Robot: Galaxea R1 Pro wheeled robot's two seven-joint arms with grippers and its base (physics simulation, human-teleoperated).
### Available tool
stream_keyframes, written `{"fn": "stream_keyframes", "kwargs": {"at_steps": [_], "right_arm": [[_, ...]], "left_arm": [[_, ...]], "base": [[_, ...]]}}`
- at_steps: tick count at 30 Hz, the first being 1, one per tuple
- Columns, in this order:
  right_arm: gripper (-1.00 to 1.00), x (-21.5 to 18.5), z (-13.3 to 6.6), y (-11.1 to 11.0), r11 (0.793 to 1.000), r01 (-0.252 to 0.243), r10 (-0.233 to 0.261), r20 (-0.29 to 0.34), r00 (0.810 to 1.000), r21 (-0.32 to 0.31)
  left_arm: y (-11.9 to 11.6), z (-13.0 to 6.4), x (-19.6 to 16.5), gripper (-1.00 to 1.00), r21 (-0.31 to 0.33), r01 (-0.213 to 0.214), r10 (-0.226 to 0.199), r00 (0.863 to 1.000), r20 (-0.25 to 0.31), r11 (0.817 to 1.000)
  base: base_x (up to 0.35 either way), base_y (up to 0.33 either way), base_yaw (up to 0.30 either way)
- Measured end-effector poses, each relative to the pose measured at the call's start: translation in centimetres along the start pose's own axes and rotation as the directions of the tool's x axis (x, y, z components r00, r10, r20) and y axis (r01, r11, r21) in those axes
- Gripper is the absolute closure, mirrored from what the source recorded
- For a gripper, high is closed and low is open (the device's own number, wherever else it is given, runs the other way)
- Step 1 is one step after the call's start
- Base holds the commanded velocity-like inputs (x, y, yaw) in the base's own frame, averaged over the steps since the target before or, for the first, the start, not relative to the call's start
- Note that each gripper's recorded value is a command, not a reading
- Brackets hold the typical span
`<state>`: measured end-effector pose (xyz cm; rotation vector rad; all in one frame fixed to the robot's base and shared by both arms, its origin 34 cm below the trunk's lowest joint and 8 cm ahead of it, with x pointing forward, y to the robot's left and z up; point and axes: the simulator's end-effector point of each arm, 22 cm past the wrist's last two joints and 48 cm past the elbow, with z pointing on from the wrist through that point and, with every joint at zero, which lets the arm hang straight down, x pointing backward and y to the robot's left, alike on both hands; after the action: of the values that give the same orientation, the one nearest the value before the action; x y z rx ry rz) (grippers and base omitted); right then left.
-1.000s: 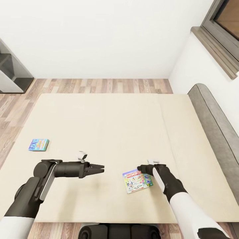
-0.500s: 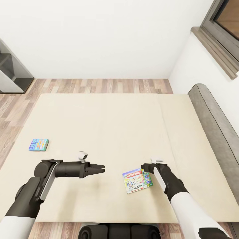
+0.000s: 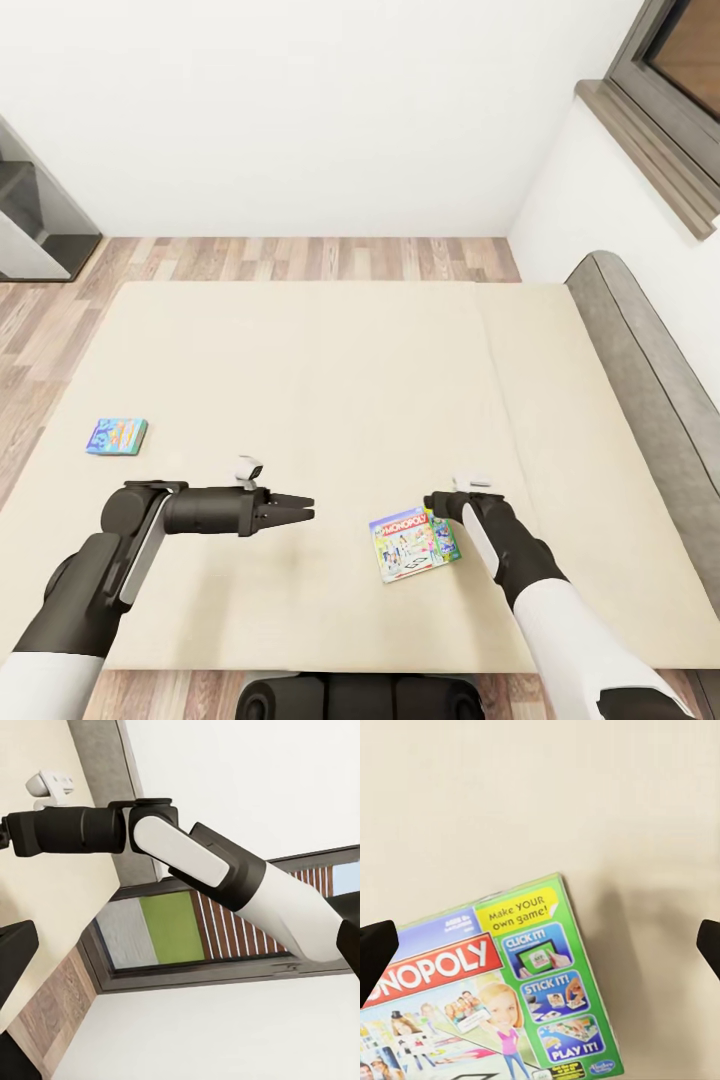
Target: Put all the toys in the child's room - the three board games (two on the bed and one on the table), the two jigsaw puzzles on the table, and the tennis ball on the table - inside the toy box on the table in the child's room.
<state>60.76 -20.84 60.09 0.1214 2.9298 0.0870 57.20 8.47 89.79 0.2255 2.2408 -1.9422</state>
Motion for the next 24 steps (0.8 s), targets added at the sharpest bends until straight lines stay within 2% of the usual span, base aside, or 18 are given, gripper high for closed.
{"fn": "stream_keyframes", "kwargs": {"at_steps": [24], "right_arm": [[-1.00, 1.8, 1.3, 0.1, 1.000, 0.008, -0.008, -0.039, 0.999, -0.004]], "left_arm": [[1.5, 0.2, 0.7, -1.00, -0.002, 0.034, -0.034, 0.999, -0.005, 0.999]], "base": [[0.000, 0.000, 0.000]]}}
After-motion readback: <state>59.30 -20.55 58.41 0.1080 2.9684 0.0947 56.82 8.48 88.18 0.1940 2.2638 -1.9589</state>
